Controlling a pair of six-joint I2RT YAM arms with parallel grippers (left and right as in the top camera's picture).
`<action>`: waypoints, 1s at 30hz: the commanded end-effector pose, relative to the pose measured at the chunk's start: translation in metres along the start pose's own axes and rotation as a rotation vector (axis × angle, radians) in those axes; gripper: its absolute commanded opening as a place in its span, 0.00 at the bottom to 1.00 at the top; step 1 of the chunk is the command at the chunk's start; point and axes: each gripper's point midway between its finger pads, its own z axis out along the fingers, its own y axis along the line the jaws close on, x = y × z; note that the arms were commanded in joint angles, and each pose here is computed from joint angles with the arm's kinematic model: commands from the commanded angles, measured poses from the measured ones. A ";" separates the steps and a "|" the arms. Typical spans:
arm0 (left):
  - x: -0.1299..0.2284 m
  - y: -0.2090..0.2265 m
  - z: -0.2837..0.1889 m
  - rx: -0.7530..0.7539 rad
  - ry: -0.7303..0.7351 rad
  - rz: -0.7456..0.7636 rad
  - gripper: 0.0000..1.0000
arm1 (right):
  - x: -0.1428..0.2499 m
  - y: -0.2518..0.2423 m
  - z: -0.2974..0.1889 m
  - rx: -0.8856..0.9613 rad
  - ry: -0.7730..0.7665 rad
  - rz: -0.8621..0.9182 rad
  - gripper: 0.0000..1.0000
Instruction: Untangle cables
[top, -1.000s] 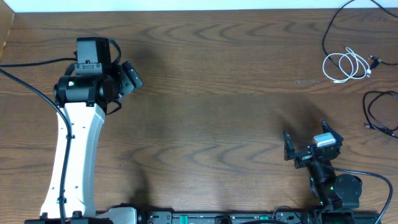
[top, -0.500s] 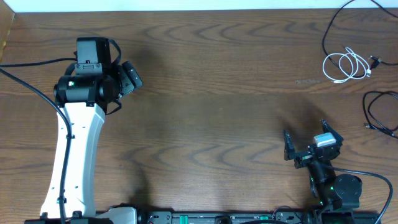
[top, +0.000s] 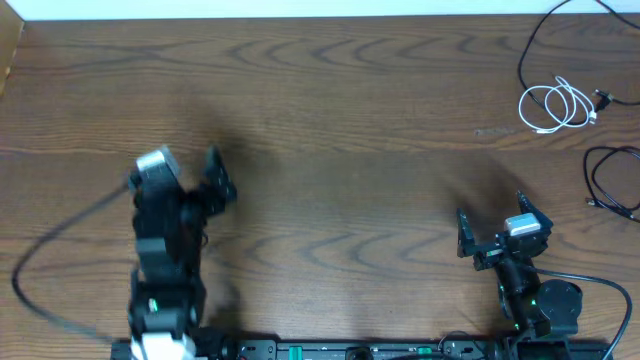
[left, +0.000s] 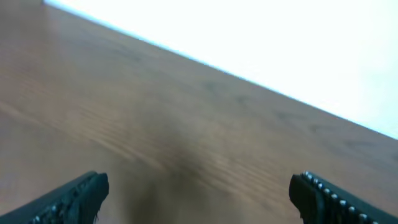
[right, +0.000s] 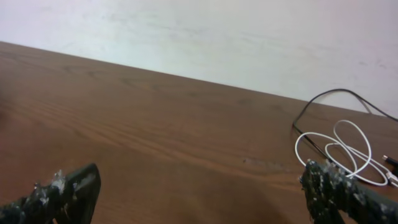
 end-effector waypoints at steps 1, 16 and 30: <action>0.022 0.007 -0.017 0.034 -0.086 0.172 0.98 | 0.001 0.001 0.000 0.000 0.002 0.005 0.99; 0.081 0.023 -0.024 0.051 -0.122 0.346 0.98 | 0.001 0.001 0.000 0.000 0.002 0.005 0.99; 0.086 0.025 -0.026 0.050 -0.107 0.347 0.98 | 0.001 0.001 0.000 0.000 0.002 0.005 0.99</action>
